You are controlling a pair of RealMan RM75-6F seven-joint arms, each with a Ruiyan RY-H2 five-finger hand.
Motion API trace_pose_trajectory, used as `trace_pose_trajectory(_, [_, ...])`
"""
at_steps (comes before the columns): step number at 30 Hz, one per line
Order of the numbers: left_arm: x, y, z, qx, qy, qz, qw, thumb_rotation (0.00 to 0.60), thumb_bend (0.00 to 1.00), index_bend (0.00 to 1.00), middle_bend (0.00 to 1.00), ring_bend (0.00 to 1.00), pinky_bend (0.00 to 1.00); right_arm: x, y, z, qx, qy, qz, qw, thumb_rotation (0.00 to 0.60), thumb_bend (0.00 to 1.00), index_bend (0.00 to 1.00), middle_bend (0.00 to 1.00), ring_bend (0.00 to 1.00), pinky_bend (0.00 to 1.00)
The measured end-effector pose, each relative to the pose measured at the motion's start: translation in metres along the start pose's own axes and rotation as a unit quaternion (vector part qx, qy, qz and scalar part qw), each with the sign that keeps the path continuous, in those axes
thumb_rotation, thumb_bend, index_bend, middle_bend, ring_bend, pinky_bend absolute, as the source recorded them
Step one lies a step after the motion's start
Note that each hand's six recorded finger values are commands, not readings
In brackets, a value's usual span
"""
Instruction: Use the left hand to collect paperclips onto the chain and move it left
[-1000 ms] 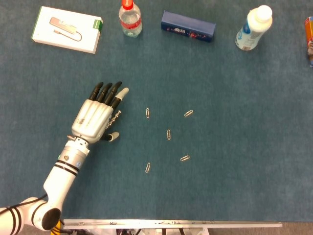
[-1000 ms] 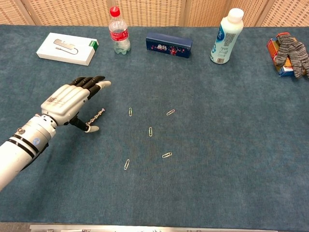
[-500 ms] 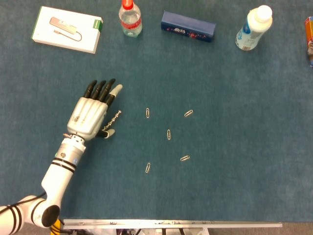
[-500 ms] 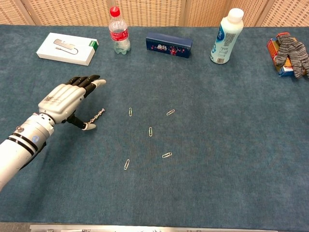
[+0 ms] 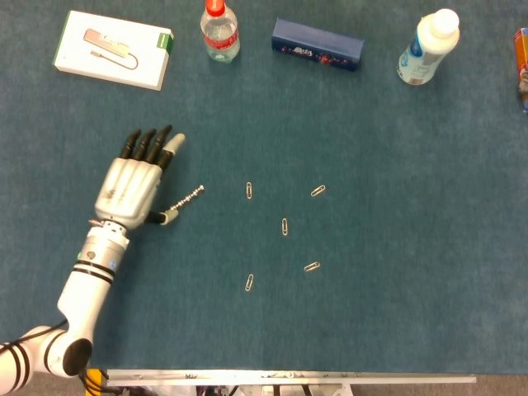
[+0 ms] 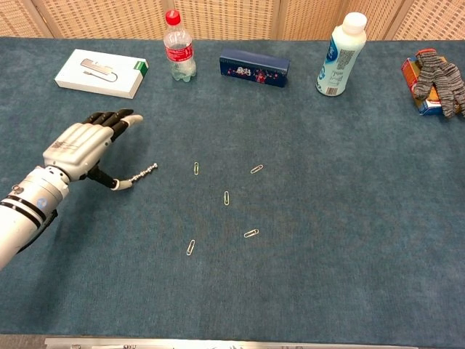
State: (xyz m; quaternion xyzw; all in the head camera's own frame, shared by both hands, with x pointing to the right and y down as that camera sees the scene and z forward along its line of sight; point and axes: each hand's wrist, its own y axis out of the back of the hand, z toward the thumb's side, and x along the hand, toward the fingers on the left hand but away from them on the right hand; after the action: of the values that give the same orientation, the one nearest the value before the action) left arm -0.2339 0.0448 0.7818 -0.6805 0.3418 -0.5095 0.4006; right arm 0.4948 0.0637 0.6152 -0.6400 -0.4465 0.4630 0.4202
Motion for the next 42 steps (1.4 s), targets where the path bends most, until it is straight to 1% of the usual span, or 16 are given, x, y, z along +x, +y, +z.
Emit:
trace_pose_trajectory(3, [0.001,0.006,-0.009,0.001,0.012,0.008,0.9999,0.6,0.0,0.0,0.0,0.0,0.0,0.0,0.0,0.0,0.001,0.0,0.001,1.0,0.6,0.36,0.53,0.34,0.25,0.22])
trace_pose_trajectory(9, [0.0,0.012,-0.021,-0.005,0.024,0.012,0.9996,0.6,0.0,0.0,0.0,0.0,0.0,0.0,0.0,0.001,0.0,0.001,0.001,1.0,0.6,0.36,0.53,0.34,0.25,0.22])
trace_pose_trajectory(13, [-0.003,0.012,-0.017,-0.019,0.016,0.005,0.9997,0.6,0.0,0.0,0.0,0.0,0.0,-0.001,0.0,0.001,0.0,0.001,0.001,1.0,0.6,0.36,0.53,0.34,0.25,0.22])
trace_pose_trajectory(21, [-0.004,0.005,-0.007,-0.008,0.002,-0.008,0.9999,0.6,0.0,0.0,0.0,0.0,0.0,0.0,0.0,0.001,-0.002,0.0,0.002,1.0,0.6,0.36,0.53,0.34,0.25,0.22])
trace_pose_trajectory(26, [0.001,0.0,-0.006,-0.003,0.002,-0.017,0.9998,0.6,0.0,0.0,0.0,0.0,0.0,0.0,-0.001,0.0,-0.003,-0.001,0.002,1.0,0.6,0.36,0.53,0.34,0.25,0.22])
trace_pose_trajectory(31, [0.008,-0.002,-0.009,0.0,0.012,-0.021,0.9997,0.6,0.0,0.0,0.0,0.0,0.0,0.0,-0.001,-0.001,-0.005,-0.002,0.003,1.0,0.6,0.36,0.53,0.34,0.25,0.22])
trace_pose_trajectory(35, [0.013,-0.002,-0.017,0.008,0.025,-0.02,0.9995,0.6,0.0,0.0,0.0,0.0,0.0,0.0,-0.001,-0.002,-0.007,-0.002,0.002,1.0,0.6,0.36,0.53,0.34,0.25,0.22])
trace_pose_trajectory(38, [0.017,0.001,-0.026,0.006,0.039,-0.016,0.9991,0.6,0.0,0.0,0.0,0.0,0.0,0.0,-0.002,-0.001,-0.008,-0.001,0.002,1.0,0.6,0.36,0.53,0.34,0.25,0.22])
trace_pose_trajectory(42, [0.018,0.007,-0.034,-0.003,0.049,-0.008,0.9988,0.6,0.0,0.0,0.0,0.0,0.0,-0.001,-0.002,0.0,-0.007,0.0,0.002,1.0,0.6,0.36,0.53,0.34,0.25,0.22])
